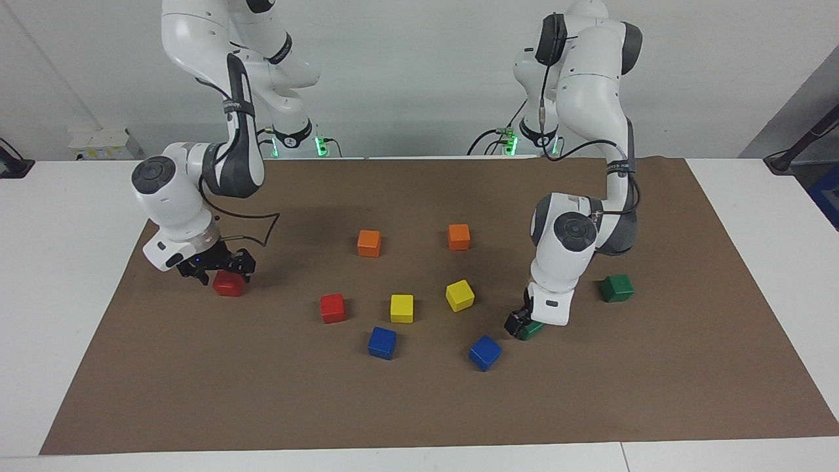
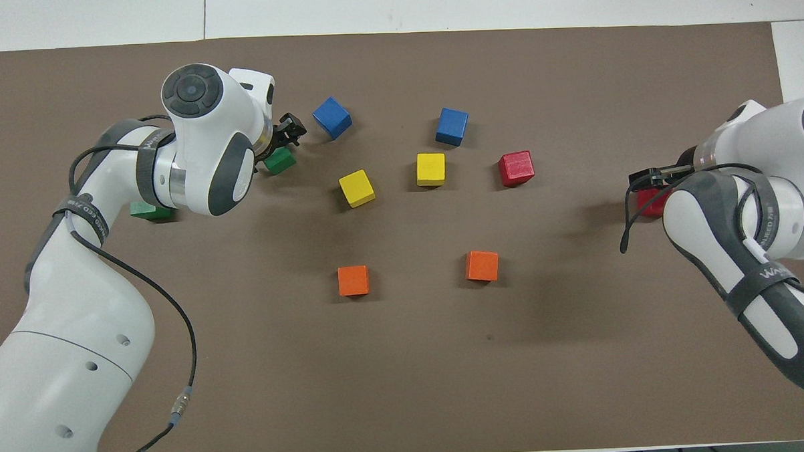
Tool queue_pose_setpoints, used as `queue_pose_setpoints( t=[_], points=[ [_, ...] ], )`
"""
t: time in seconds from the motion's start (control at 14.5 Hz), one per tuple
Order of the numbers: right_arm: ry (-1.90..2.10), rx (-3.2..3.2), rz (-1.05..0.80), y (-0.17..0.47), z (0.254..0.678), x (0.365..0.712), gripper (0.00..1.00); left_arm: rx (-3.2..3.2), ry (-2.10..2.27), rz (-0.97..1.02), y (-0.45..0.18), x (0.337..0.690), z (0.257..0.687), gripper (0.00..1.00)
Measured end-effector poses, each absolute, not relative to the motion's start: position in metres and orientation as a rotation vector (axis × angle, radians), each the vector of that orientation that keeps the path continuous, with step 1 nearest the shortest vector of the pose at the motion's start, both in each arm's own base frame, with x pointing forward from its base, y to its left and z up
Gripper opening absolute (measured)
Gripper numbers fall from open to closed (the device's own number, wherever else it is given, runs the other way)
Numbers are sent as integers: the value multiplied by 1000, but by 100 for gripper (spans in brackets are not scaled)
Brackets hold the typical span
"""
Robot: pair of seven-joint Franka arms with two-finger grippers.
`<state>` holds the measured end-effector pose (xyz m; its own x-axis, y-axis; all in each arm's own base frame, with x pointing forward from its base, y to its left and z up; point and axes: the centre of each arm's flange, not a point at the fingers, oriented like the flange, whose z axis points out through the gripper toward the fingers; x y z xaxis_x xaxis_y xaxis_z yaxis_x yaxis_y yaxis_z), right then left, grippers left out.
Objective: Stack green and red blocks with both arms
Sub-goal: 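Grasp the other green with the left gripper while the right gripper places red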
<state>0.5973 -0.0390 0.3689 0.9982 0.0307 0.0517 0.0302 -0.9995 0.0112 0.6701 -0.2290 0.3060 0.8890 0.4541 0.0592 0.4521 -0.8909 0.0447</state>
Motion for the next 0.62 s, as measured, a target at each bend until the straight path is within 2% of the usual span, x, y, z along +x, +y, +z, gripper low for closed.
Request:
queue_pose_setpoints(
  t=[0.07,0.35,0.48,0.62],
  points=[
    [58,3130,102,-28,388,603,100,3022,733,107,-229,670,306,100],
    [140,3129,172,26,439,621,100,3040,753,61,-230,666,313,55],
    [149,3134,119,65,452,629,100,3082,781,-27,-223,668,334,55],
    [140,3132,86,95,465,644,100,3093,789,-26,-210,675,362,55]
  ],
)
